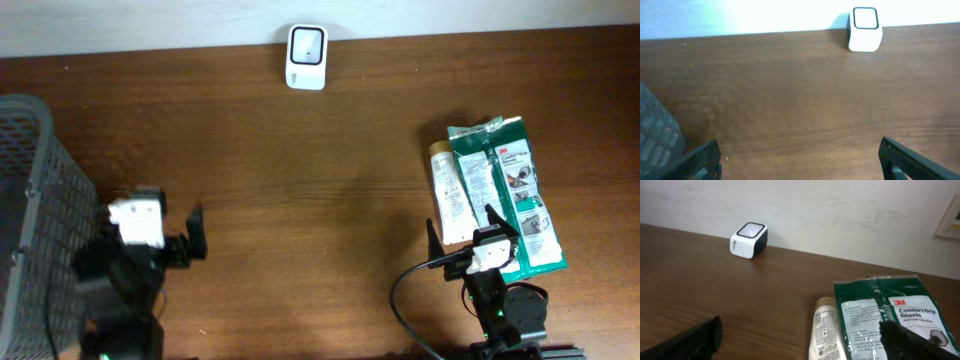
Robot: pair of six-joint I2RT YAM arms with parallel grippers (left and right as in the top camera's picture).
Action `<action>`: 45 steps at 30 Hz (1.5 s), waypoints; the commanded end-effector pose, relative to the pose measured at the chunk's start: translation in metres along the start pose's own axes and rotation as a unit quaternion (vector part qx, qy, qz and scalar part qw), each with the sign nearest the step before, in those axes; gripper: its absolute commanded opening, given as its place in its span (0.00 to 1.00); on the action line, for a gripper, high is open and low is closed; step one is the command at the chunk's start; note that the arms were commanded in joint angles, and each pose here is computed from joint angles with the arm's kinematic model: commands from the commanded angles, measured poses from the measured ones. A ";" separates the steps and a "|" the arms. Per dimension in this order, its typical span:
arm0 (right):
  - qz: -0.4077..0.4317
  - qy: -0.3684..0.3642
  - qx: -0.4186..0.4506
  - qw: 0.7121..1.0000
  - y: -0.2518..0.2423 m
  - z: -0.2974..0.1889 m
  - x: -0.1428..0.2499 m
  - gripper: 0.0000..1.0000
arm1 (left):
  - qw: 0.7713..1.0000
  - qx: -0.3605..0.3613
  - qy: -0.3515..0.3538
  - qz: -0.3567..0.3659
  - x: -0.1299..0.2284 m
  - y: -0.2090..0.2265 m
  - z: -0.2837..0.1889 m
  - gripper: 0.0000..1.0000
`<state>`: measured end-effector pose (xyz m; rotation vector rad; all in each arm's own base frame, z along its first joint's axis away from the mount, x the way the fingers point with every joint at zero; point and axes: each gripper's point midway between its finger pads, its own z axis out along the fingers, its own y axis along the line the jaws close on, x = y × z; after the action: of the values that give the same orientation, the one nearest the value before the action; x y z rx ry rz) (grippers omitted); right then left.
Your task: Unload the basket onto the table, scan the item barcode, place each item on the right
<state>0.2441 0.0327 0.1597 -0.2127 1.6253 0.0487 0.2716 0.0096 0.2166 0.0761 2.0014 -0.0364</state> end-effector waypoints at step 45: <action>0.004 0.002 0.000 1.000 0.000 0.000 0.002 0.98 | 0.981 -0.084 -0.173 0.026 0.065 0.013 -0.001 0.99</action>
<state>0.2441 0.0327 0.1593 -0.2122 1.6269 0.0494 0.2452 0.0241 0.1585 0.0215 1.6465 0.1374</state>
